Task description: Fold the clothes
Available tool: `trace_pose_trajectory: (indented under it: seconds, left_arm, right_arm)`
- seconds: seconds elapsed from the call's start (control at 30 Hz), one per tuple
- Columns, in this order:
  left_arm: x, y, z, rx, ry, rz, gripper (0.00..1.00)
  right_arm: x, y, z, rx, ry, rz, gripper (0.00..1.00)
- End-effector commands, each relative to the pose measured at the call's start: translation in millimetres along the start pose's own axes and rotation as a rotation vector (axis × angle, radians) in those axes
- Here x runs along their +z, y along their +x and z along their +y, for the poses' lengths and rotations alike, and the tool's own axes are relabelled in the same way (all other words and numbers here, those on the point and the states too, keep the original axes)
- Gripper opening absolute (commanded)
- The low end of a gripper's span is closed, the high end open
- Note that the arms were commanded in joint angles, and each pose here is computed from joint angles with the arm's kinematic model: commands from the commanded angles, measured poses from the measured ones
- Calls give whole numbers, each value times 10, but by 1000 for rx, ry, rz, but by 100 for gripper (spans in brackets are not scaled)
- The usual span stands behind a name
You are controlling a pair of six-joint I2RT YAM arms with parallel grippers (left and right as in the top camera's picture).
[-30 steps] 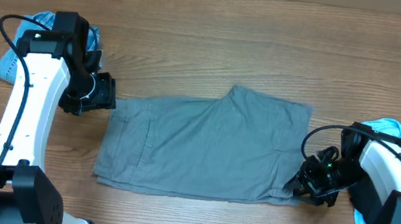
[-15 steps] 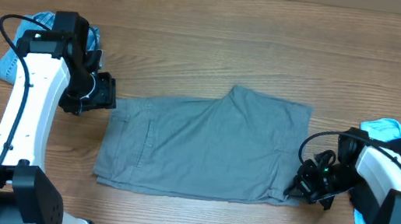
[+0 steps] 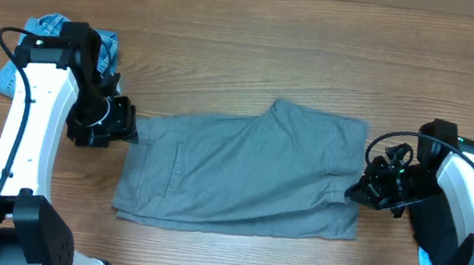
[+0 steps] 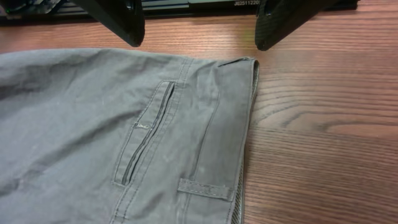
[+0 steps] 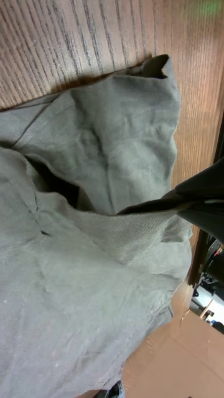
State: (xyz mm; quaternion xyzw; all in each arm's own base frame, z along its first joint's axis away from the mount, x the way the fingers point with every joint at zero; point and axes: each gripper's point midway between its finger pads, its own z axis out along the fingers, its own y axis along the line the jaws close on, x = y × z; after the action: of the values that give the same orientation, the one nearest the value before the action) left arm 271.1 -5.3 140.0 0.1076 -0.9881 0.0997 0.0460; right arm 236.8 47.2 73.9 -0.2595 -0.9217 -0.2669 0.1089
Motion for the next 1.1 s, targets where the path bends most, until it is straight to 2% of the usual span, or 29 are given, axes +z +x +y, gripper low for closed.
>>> trace_pose_trajectory:
  seconds: [0.0, 0.17, 0.4, 0.47, 0.57, 0.67, 0.8, 0.9, 0.97, 1.07]
  left_arm:
    - [171, 149, 9, -50, 24, 66, 61]
    - [610, 419, 94, -183, 21, 171, 63]
    - [885, 563, 165, -247, 9, 207, 58]
    - [930, 591, 177, -261, 6, 213, 55]
    - [1046, 687, 195, -332, 2, 238, 45]
    - [1160, 811, 229, -373, -9, 268, 44]
    - [1240, 681, 206, -407, 17, 211, 31]
    - [1240, 649, 144, -408, 55, 206, 25]
    - [1234, 680, 147, -402, 51, 218, 24]
    - [1213, 727, 157, -374, 46, 236, 30]
  right_arm:
    - [-95, -34, 93, -29, -21, -36, 4]
    - [-96, -49, 98, -33, -22, -42, 4]
    - [-98, -85, 110, -45, -26, -56, 4]
    - [-100, -115, 122, -53, -30, -68, 4]
    - [-101, -127, 126, -56, -32, -73, 4]
    - [-101, -128, 125, -57, -31, -73, 4]
    - [-101, -138, 124, -79, -29, -78, 4]
    - [-101, -140, 117, -81, -25, -79, 4]
    - [-101, -141, 118, -82, -25, -80, 4]
    - [-102, -142, 117, -82, -25, -80, 4]
